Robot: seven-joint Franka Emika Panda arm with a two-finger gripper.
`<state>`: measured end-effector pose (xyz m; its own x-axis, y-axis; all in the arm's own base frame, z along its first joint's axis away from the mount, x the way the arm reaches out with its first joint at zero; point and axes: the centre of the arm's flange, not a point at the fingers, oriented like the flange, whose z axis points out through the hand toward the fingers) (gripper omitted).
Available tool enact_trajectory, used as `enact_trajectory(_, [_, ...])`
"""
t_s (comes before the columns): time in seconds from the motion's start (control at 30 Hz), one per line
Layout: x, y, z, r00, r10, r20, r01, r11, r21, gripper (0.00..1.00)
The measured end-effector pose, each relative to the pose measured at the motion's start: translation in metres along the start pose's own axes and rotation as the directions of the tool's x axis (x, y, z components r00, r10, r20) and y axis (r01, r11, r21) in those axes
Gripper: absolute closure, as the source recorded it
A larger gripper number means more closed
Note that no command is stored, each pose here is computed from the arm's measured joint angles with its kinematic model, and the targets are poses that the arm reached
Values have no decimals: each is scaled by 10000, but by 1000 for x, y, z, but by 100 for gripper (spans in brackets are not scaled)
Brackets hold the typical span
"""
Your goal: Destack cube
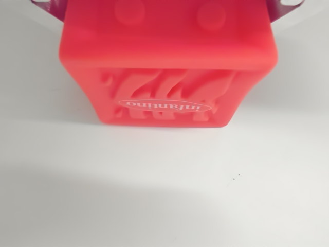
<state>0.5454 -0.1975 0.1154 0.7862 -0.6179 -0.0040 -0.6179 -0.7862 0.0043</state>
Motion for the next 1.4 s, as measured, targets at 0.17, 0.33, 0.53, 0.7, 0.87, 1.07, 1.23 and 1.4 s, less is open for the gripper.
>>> enact_trajectory(0.17, [0,0,0,10000,0,-4,0,10000,1,0])
enact_trajectory(0.33, [0,0,0,10000,0,-5,0,10000,2,0])
enact_trajectory(0.53, [0,0,0,10000,0,-7,0,10000,3,0])
enact_trajectory(0.7, [0,0,0,10000,0,-7,0,10000,3,0])
enact_trajectory(0.87, [0,0,0,10000,0,-8,0,10000,3,0])
enact_trajectory(1.07, [0,0,0,10000,-1,-7,1,10000,2,0])
enact_trajectory(1.23, [0,0,0,10000,-2,-8,2,10000,2,0])
enact_trajectory(1.4, [1,0,-6,10000,-1,-26,1,10000,8,0])
